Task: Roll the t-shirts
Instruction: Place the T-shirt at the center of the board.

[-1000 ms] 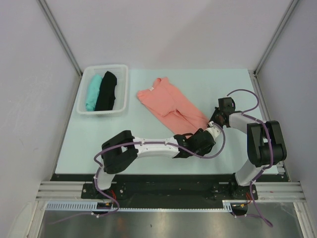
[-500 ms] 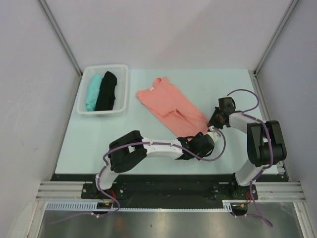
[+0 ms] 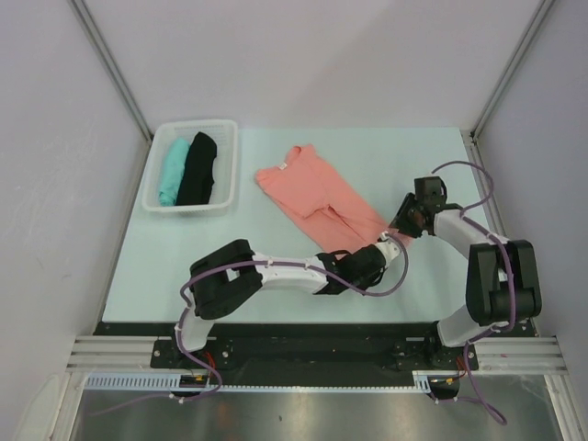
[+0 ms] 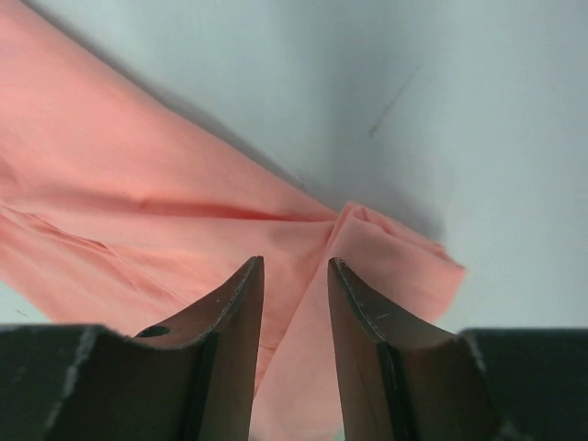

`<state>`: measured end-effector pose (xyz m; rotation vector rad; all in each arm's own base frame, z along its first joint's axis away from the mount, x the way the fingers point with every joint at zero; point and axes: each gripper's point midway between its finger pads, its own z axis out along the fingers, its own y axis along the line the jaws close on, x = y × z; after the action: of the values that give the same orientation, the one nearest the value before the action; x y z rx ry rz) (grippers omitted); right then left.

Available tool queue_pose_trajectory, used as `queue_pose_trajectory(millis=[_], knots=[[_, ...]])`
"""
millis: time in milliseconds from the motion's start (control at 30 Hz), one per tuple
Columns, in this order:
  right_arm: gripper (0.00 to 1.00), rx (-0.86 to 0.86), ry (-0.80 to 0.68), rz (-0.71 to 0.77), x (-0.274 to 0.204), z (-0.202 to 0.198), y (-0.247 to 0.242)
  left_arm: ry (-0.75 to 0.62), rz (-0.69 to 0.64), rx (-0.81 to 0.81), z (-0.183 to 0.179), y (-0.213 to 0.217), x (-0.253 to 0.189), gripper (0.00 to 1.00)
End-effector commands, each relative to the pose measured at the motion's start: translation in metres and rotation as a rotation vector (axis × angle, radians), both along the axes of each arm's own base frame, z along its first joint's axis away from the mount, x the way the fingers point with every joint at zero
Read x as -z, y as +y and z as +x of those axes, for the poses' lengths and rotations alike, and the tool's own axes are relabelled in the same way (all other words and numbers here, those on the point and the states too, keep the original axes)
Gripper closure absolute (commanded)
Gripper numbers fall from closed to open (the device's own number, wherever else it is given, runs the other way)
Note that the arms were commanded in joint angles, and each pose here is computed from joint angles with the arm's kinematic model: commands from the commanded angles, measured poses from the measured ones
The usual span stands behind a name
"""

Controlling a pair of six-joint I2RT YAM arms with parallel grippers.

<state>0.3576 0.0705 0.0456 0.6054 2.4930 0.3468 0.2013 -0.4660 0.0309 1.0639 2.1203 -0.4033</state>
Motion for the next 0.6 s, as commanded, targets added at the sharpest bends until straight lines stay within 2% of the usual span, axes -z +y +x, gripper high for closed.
queue_pose_trajectory(millis=[0, 133, 300, 433, 567], knots=[[0.61, 0.083, -0.059, -0.031, -0.036, -0.008, -0.023, 0.182, -0.195, 0.097, -0.034, -0.014, -0.032, 1.0], [0.6, 0.128, -0.087, -0.037, -0.052, -0.028, -0.03, 0.339, -0.309, 0.136, -0.053, -0.021, -0.039, 1.0], [0.6, 0.152, -0.092, 0.008, -0.054, -0.071, -0.028, 0.479, -0.367, 0.148, -0.072, -0.012, -0.04, 1.0], [0.6, 0.194, -0.005, -0.006, -0.037, -0.111, -0.033, 0.599, -0.454, 0.118, -0.071, -0.006, -0.043, 1.0], [0.6, 0.204, -0.007, 0.0, -0.036, -0.128, -0.032, 0.687, -0.495, 0.107, -0.069, 0.004, -0.04, 1.0]])
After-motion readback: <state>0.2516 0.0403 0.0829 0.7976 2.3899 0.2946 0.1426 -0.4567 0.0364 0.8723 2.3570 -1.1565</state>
